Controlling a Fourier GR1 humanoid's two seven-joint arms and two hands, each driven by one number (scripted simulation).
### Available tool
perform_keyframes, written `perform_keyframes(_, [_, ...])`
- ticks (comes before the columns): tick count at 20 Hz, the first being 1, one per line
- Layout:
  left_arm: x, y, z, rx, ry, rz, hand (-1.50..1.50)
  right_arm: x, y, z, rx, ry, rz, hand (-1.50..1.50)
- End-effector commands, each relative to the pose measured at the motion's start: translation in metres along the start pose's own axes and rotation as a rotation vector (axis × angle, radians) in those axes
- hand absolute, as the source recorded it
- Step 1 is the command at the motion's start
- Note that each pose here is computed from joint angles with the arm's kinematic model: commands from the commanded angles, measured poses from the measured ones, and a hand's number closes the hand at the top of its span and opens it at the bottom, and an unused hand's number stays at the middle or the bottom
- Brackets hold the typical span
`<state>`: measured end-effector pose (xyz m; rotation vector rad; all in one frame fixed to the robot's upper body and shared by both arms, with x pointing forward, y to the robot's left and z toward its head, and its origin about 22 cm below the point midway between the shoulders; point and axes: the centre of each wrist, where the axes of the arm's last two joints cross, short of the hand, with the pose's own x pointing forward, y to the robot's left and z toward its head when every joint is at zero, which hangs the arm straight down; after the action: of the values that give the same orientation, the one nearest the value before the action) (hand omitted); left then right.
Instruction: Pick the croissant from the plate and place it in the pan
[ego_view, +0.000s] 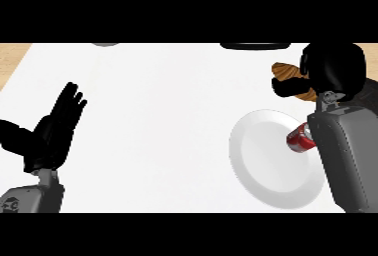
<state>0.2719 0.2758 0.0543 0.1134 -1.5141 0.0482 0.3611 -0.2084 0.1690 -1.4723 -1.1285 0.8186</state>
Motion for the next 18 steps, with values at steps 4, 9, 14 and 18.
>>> perform_keyframes(4, [0.014, -0.002, 0.0, -0.019, -0.004, 0.004, 0.0, -0.037, -0.027, -0.016, -0.076, 0.122, -0.053, 1.5])
perform_keyframes(9, [-0.002, -0.008, -0.006, -0.016, -0.006, -0.015, 0.0, -0.114, -0.026, -0.037, -0.149, 0.186, -0.095, 1.5])
perform_keyframes(14, [0.014, 0.004, -0.009, -0.022, -0.023, 0.0, 0.0, -0.163, -0.004, -0.058, -0.165, 0.239, -0.133, 1.5])
perform_keyframes(18, [0.007, -0.011, 0.0, -0.025, -0.023, 0.002, 0.0, -0.205, -0.002, -0.063, -0.175, 0.277, -0.173, 1.5])
